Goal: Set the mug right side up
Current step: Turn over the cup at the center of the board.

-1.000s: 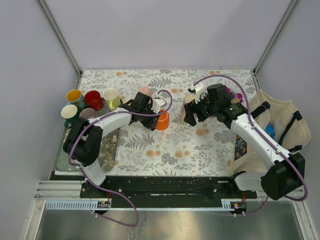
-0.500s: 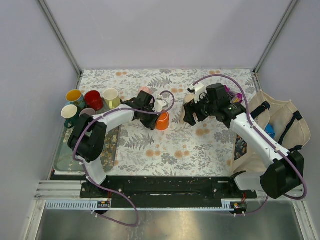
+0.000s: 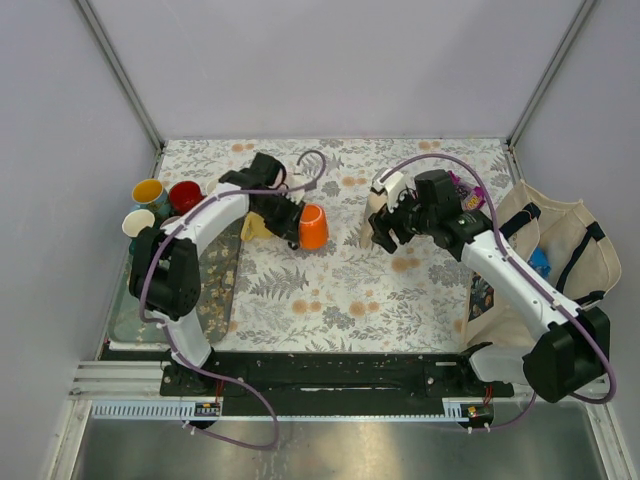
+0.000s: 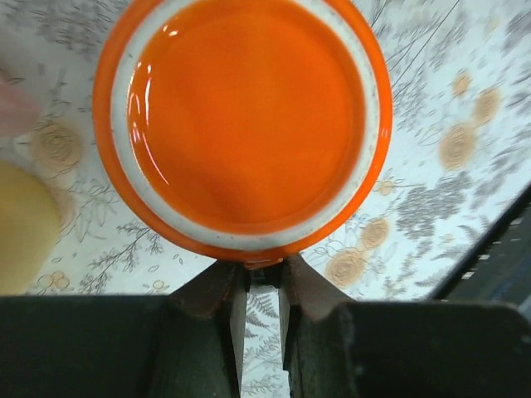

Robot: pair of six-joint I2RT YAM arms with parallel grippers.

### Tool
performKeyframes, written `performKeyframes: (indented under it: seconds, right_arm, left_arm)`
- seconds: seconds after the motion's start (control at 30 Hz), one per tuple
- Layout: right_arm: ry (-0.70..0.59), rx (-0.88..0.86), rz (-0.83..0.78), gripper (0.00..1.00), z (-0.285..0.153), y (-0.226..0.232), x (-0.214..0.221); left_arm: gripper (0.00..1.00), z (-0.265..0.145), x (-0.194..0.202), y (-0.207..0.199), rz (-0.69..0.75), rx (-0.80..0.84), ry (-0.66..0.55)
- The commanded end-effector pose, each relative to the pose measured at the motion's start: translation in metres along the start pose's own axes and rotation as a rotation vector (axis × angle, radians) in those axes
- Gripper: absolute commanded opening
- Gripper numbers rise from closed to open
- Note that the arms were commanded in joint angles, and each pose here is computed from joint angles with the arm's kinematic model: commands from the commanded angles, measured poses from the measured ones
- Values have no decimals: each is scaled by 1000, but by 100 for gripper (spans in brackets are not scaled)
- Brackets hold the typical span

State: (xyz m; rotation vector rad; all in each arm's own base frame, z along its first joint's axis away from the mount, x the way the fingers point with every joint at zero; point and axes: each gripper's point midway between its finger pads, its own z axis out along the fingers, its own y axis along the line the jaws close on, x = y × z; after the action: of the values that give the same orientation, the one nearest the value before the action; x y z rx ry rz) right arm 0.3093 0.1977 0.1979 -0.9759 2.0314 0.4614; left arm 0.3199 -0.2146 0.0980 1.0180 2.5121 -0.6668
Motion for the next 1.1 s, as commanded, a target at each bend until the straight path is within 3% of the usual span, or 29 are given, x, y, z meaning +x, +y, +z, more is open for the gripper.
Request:
performKeyframes:
  seconds: [0.0, 0.17, 0.37, 0.6, 0.77, 1.07]
  right_arm:
    - [-166, 86, -203, 80, -13, -13, -31]
    - [-412, 222, -493, 81, -27, -14, -72]
    - [-633, 279, -742, 80, -34, 13, -112]
    - [-675, 159, -917, 80, -15, 45, -116]
    - [-694, 148, -934, 77, -7, 51, -122]
    - [-654, 166, -968, 63, 21, 43, -117]
  left_arm:
    - [0, -63, -57, -26, -88, 225, -215]
    - [0, -103, -75, -64, -196, 585, -300]
    - [0, -123, -80, -91, -319, 857, -277]
    - [0, -137, -83, -101, -427, 1030, -227]
    - [0, -138, -80, -109, -458, 1085, -178]
    - [0, -146, -81, -115, -506, 1147, -117]
